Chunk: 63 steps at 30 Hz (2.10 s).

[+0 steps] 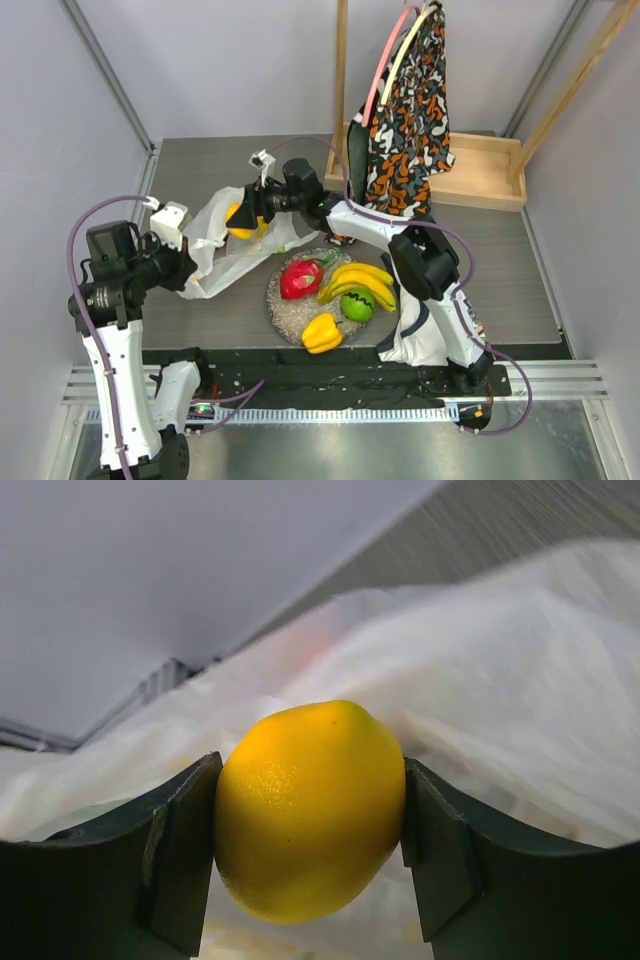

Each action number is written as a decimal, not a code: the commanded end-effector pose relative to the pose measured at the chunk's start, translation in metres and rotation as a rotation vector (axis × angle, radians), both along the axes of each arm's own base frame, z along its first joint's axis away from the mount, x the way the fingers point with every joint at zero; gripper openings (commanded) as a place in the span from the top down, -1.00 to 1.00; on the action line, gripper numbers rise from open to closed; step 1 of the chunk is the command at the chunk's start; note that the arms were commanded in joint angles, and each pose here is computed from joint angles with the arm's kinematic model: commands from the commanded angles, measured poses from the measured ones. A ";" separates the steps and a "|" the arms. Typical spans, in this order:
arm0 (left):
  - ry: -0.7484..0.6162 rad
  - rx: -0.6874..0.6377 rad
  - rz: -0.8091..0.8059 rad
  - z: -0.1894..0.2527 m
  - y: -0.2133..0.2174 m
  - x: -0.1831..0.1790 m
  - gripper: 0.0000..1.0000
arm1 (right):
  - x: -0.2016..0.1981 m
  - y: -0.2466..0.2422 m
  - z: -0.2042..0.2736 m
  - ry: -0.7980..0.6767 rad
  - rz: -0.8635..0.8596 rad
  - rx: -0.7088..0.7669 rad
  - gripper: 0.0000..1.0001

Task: Take the fake fruits out of the plastic bag
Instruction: Take out the fake fruit from the plastic bag, then place the fake fruit on the plate.

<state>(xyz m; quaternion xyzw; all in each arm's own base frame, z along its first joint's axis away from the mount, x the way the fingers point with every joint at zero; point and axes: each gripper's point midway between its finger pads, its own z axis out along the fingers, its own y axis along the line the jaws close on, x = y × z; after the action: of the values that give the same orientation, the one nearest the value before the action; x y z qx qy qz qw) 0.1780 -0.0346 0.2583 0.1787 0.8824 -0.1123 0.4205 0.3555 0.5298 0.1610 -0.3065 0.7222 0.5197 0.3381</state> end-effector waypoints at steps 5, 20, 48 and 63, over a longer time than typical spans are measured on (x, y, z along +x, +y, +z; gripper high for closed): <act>-0.103 0.021 0.088 0.024 0.016 0.034 1.00 | -0.067 -0.025 0.123 -0.150 0.322 0.265 0.36; -0.161 -0.036 0.340 0.049 0.046 0.082 1.00 | -0.075 -0.230 0.070 -0.523 0.441 -0.340 0.41; -0.140 -0.096 0.300 0.048 0.035 0.075 1.00 | -0.036 -0.252 -0.081 -0.435 0.550 -0.562 0.43; -0.145 -0.116 0.296 0.049 0.035 0.079 1.00 | -0.054 -0.246 -0.100 -0.441 0.689 -0.564 -0.46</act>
<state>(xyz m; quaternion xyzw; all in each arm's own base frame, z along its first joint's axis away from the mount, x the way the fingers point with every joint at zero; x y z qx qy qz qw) 0.2504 0.0013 0.2949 0.0249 0.8726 -0.0804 0.4811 0.2965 0.2743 0.0518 -0.6990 0.6232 0.2998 0.1819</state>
